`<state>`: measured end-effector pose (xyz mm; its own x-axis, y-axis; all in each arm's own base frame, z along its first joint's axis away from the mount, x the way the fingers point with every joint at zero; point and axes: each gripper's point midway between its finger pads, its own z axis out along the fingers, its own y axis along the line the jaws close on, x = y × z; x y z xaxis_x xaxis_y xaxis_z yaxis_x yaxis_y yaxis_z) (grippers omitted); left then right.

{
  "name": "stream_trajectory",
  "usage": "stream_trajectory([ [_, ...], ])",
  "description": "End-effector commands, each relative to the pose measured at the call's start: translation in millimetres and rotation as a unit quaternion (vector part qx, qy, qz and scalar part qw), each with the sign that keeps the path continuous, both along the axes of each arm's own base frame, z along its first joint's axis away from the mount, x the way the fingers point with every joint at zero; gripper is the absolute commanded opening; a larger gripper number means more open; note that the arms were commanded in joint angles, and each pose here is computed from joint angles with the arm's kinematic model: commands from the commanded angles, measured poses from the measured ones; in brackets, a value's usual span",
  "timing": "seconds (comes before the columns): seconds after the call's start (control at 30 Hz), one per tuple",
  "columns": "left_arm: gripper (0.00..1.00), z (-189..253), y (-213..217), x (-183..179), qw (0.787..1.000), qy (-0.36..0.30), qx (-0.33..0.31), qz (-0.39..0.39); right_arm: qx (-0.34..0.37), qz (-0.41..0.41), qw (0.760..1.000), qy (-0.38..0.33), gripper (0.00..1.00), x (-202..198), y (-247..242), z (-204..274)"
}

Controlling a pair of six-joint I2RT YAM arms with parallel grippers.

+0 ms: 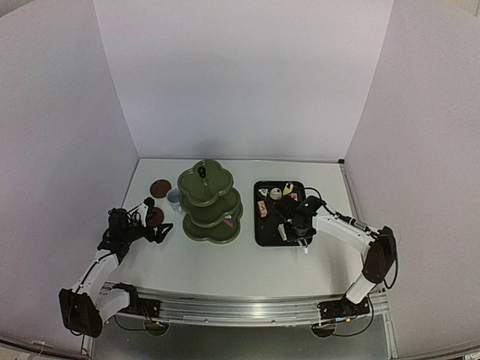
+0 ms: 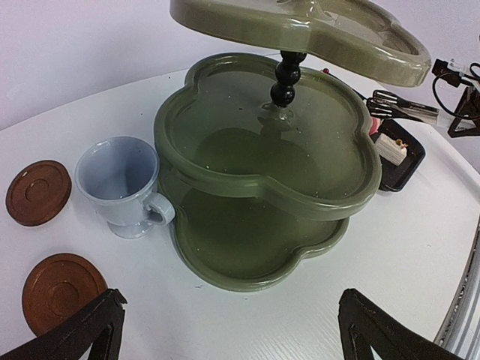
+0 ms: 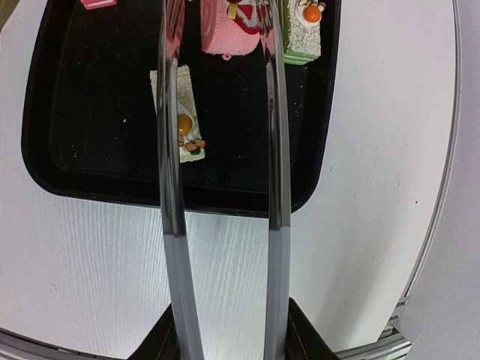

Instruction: Serve the afternoon tea

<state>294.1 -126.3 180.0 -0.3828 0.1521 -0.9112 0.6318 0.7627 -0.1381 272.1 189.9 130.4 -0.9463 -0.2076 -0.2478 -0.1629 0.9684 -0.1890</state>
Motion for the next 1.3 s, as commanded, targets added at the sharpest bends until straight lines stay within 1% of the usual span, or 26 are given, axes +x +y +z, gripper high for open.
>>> stream_trajectory([
  [0.0,1.0,10.4,-0.9,3.8,1.0,-0.027,0.006,-0.004,0.02,-0.011,0.998,-0.051,0.37,12.3,0.3,32.8],
  [0.2,1.0,9.9,-0.8,4.1,1.0,-0.028,0.01,-0.006,0.021,-0.009,0.998,-0.06,0.37,15.9,1.0,38.7],
  [0.5,1.0,7.5,-0.8,4.1,0.999,-0.028,0.014,-0.008,0.021,-0.015,0.999,-0.046,0.37,11.6,-2.7,30.4],
  [0.73,1.0,5.4,-0.6,3.2,0.999,-0.029,0.017,-0.009,0.026,-0.015,0.999,-0.017,0.37,3.8,-0.2,9.9],
  [0.97,1.0,6.2,-0.4,3.0,0.999,-0.031,0.018,-0.009,0.037,-0.019,0.999,0.001,0.36,5.6,-0.4,-4.8],
  [1.03,1.0,6.3,-0.3,3.2,0.999,-0.031,0.018,-0.008,0.042,-0.017,0.999,0.006,0.32,7.2,1.6,-8.5],
  [1.27,1.0,8.9,0.5,3.2,0.999,-0.035,0.019,-0.006,0.043,-0.017,0.999,-0.001,0.07,9.3,0.4,-5.2],
])
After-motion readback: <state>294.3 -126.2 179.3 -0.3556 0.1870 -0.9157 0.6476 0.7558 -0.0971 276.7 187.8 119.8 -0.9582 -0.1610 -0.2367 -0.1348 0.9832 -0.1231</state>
